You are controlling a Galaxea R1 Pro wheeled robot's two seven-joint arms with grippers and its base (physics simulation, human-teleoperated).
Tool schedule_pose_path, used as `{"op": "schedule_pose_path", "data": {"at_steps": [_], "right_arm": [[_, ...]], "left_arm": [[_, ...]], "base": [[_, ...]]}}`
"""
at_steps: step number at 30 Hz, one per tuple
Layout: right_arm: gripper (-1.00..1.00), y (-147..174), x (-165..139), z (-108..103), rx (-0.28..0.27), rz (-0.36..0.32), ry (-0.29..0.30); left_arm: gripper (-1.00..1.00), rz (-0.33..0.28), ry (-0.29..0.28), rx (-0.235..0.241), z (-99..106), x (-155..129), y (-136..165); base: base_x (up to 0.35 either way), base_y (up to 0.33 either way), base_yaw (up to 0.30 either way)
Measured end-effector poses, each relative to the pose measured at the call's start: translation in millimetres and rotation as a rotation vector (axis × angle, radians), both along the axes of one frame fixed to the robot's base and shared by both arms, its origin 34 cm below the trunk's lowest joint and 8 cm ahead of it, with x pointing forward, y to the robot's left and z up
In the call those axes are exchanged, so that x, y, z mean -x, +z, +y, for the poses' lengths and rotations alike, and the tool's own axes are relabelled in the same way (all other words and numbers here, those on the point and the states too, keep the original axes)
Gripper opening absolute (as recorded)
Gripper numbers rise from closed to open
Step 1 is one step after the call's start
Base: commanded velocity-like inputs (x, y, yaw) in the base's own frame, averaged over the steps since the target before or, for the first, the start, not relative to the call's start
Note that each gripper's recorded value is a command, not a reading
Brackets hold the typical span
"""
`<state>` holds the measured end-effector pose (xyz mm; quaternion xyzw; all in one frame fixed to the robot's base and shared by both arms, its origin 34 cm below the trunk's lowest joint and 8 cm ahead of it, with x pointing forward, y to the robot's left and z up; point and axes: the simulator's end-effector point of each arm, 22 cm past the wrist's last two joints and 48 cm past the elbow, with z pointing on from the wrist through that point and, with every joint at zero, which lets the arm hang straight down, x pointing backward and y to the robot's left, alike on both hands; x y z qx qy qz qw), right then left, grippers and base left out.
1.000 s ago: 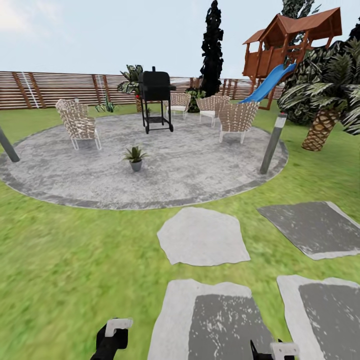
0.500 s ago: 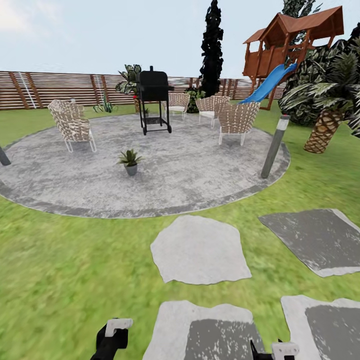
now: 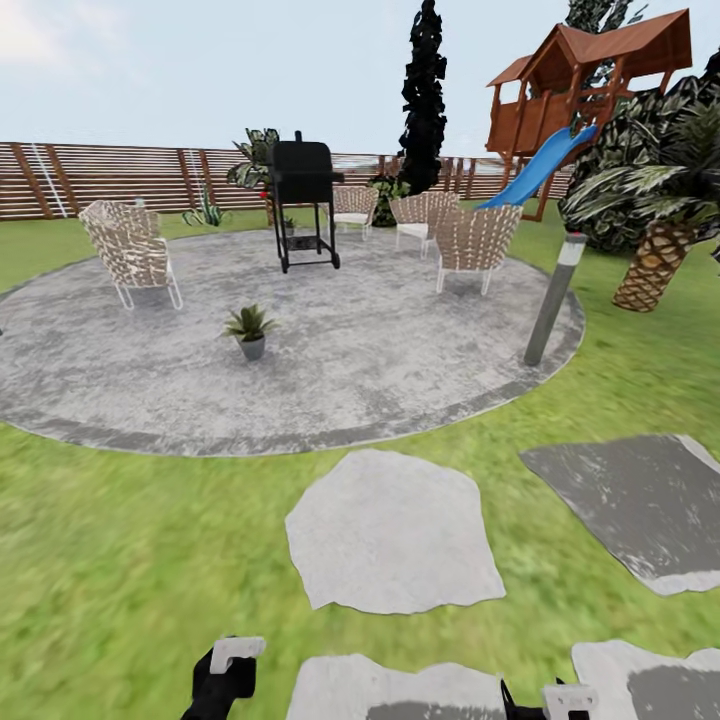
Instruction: Pick up the pesticide atomizer in the garden and spray insectifuge to fully cover both potted plants in the garden.
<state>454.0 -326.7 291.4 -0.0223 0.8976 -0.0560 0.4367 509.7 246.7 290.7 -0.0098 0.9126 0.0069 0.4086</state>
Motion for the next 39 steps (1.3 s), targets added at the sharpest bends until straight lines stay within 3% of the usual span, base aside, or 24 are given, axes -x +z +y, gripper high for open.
{"op": "schedule_pose_path", "data": {"at_steps": [39], "right_arm": [[1.0, -0.3, 0.2, 0.9, -0.001, 0.001, 0.0]], "left_arm": [[-1.0, 0.0, 0.0, 0.0, 0.0, 0.0, 0.0]], "base": [[0.33, -0.108, 0.185]]}}
